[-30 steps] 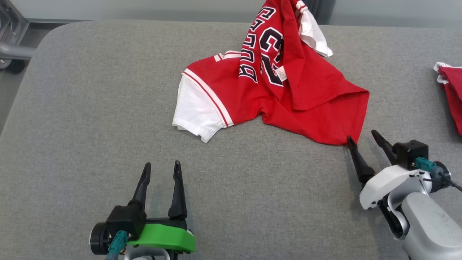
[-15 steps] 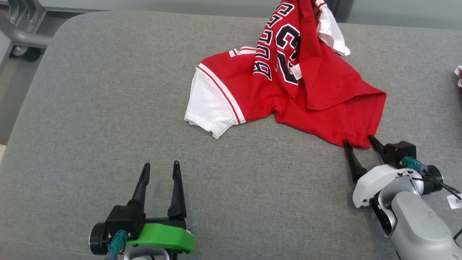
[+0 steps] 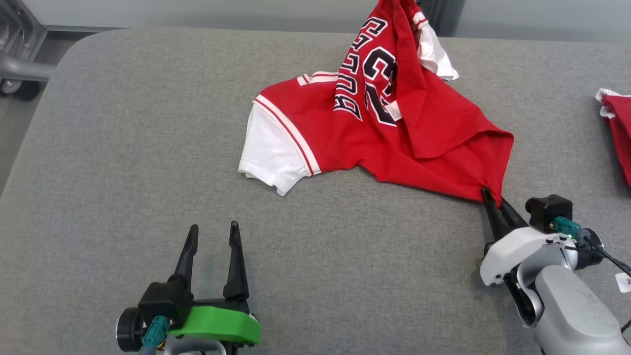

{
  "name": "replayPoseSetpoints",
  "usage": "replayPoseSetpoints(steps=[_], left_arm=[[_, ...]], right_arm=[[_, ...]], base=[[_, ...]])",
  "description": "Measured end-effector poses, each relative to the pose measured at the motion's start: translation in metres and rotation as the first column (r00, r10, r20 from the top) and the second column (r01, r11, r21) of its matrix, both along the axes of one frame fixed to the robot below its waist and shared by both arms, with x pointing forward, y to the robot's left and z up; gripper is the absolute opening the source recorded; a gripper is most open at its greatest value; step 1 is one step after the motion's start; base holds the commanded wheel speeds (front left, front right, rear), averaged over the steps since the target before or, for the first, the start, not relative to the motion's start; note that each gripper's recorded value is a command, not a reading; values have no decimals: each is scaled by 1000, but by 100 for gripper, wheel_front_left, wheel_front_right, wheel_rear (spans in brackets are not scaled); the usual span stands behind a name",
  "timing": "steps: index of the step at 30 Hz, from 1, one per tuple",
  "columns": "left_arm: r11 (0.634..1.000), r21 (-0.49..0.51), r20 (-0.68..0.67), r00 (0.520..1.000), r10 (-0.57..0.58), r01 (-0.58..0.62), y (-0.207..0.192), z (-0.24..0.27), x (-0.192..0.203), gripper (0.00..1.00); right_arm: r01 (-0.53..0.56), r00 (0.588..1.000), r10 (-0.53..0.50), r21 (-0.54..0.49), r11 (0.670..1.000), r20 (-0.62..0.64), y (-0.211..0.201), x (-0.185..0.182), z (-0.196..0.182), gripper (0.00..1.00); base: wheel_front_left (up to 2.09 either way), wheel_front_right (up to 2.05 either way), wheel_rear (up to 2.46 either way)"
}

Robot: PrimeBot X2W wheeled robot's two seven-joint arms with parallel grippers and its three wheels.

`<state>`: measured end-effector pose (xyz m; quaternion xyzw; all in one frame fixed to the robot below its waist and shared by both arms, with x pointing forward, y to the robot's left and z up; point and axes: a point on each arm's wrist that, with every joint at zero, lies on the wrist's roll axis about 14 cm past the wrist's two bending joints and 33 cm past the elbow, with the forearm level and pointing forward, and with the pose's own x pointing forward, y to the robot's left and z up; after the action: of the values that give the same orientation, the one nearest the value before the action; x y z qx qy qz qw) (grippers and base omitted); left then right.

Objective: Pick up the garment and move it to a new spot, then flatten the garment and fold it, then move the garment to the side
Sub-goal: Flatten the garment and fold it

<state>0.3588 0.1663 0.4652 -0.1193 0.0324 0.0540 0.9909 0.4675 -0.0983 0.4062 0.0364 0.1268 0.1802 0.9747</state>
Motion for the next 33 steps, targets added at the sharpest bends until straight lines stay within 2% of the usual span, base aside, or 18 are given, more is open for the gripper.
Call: replayPoseSetpoints(steps=[11,18,19,20,21,26,33], left_arm=[[997,-10,14,997,-81,82,-25,2,10,100],[993,-1,12,993,-116,116,-33,-1,14,100],[992,-1,10,992,-124,124,-34,-1,15,100],[991,-2,10,991,-130,130,-36,-2,16,100],[991,-2,10,991,-136,136,-38,-2,16,100],[983,-7,8,983,-184,184,-50,-4,24,100],[966,-73,-105,961,-255,249,-67,-32,33,100]], right_arm=[[168,986,-168,-55,984,6,-87,-36,0,0],[241,971,-240,-66,968,20,-113,-46,4,0],[248,969,-246,-63,967,27,-114,-47,7,11],[252,968,-250,-63,966,33,-115,-48,9,41],[254,967,-252,-64,965,39,-115,-49,10,100],[289,955,-283,-60,956,84,-127,-54,24,100],[359,915,-341,-45,932,217,-151,-60,66,100]], base=[[0,0,0],[0,0,0],[0,0,0],[0,0,0],[0,0,0],[0,0,0],[0,0,0]])
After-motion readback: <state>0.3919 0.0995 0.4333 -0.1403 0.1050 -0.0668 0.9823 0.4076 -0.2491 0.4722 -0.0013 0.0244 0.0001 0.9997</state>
